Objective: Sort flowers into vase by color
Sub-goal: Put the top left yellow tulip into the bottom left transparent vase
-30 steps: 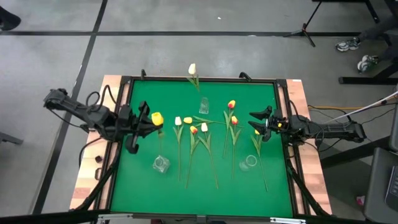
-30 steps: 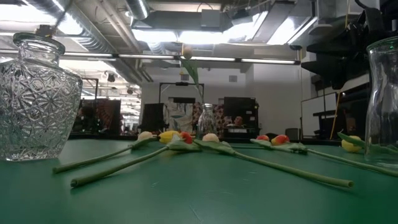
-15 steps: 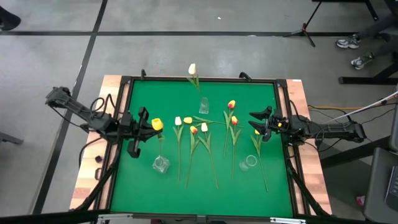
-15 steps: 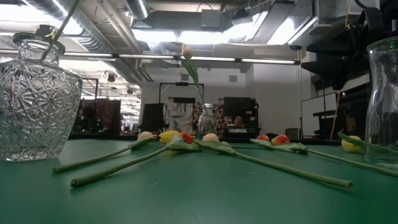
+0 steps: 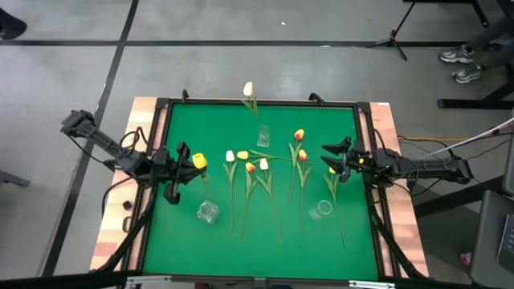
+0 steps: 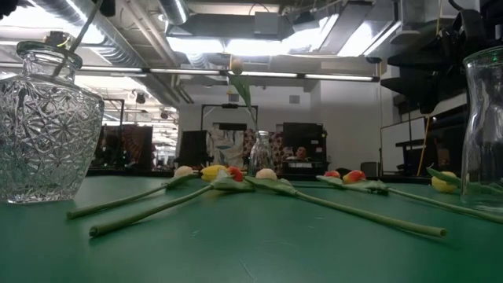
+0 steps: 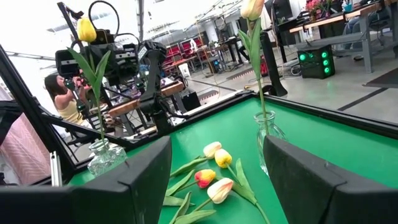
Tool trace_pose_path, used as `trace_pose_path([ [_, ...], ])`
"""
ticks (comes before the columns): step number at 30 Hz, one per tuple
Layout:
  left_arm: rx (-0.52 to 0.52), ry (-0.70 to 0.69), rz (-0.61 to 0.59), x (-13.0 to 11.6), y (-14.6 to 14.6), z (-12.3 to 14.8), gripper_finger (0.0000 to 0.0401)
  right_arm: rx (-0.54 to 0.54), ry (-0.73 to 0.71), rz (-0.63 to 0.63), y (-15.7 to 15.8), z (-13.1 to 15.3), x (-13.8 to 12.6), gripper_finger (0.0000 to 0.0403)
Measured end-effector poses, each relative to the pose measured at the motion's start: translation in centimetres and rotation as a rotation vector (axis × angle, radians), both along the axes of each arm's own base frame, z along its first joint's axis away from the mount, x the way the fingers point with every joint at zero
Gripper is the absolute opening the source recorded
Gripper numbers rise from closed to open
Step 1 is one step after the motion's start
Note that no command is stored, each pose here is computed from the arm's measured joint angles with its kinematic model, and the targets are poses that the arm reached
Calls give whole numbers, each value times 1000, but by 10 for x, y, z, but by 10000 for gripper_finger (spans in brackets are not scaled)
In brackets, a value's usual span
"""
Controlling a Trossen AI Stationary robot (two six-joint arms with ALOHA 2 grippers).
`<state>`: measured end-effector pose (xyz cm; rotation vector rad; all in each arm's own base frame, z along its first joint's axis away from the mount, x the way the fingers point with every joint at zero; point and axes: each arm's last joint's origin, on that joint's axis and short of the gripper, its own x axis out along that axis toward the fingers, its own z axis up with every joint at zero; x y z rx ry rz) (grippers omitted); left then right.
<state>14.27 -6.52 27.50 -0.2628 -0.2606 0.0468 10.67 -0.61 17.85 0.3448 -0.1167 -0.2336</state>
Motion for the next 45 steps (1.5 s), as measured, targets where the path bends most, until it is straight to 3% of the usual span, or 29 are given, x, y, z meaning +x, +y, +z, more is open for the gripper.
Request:
trace_pose_path([
  [20, 18, 25, 2, -1, 1, -10, 8, 0, 0, 0, 0, 0, 0, 253],
  [36, 195, -4, -37, -3, -8, -7, 8, 2, -8, 1, 0, 1, 0, 253],
  [45, 315, 8, -87, -2, -20, -12, 8, 71, -28, 6, 0, 1, 0, 253],
])
